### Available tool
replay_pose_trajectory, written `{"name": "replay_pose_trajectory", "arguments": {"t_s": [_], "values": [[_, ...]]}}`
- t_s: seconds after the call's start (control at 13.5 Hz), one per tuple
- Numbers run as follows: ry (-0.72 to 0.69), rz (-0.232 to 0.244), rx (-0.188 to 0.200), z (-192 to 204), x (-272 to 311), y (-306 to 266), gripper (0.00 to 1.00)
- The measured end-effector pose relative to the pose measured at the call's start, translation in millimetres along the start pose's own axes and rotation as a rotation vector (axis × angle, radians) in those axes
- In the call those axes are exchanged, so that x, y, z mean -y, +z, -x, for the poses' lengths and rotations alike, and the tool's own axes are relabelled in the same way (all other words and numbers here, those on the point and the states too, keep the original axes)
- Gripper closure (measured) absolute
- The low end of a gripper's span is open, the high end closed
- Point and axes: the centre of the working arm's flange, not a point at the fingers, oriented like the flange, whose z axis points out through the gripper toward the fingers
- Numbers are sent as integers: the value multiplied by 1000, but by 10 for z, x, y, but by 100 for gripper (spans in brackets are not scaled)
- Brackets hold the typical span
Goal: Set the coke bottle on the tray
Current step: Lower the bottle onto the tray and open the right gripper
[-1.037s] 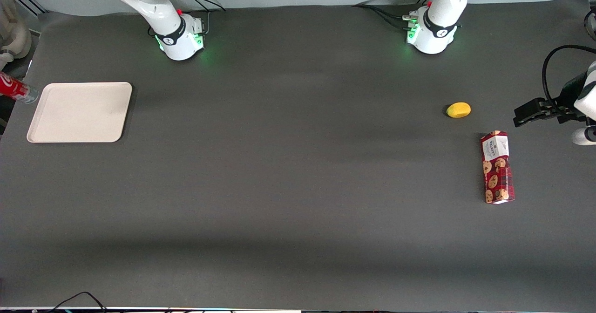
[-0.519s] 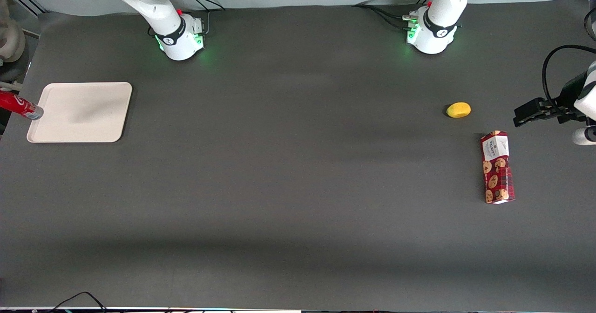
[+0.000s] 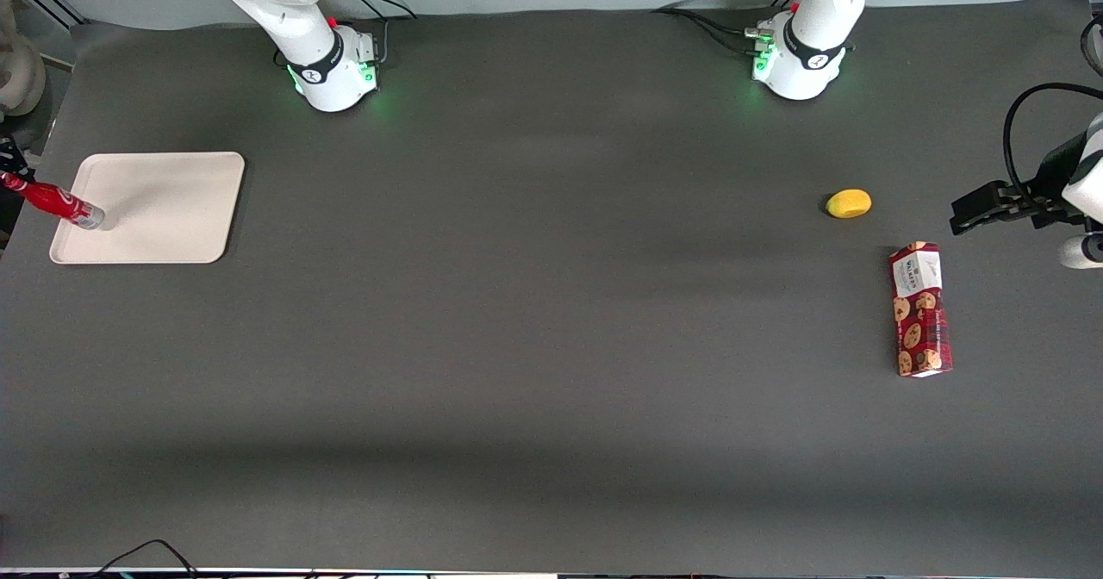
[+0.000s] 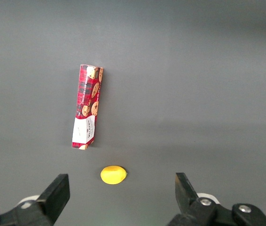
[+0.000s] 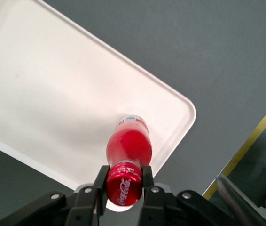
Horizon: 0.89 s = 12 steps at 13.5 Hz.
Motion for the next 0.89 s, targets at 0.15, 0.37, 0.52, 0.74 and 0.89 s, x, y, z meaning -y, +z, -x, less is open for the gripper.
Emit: {"name": "replay_pose_trajectory", "arguments": {"t_s": [0.15,0.37,0.52,0.74,0.89], "values": [[6,-4,-16,152,-41,170,68],[11,-2,-21,200,-76,188,62],[2,2,-24,143,-92,165,40],[-36,-21,-49,-150,-168,-67,7],[-50,-36,-79,-511,-181,-407,0]]}}
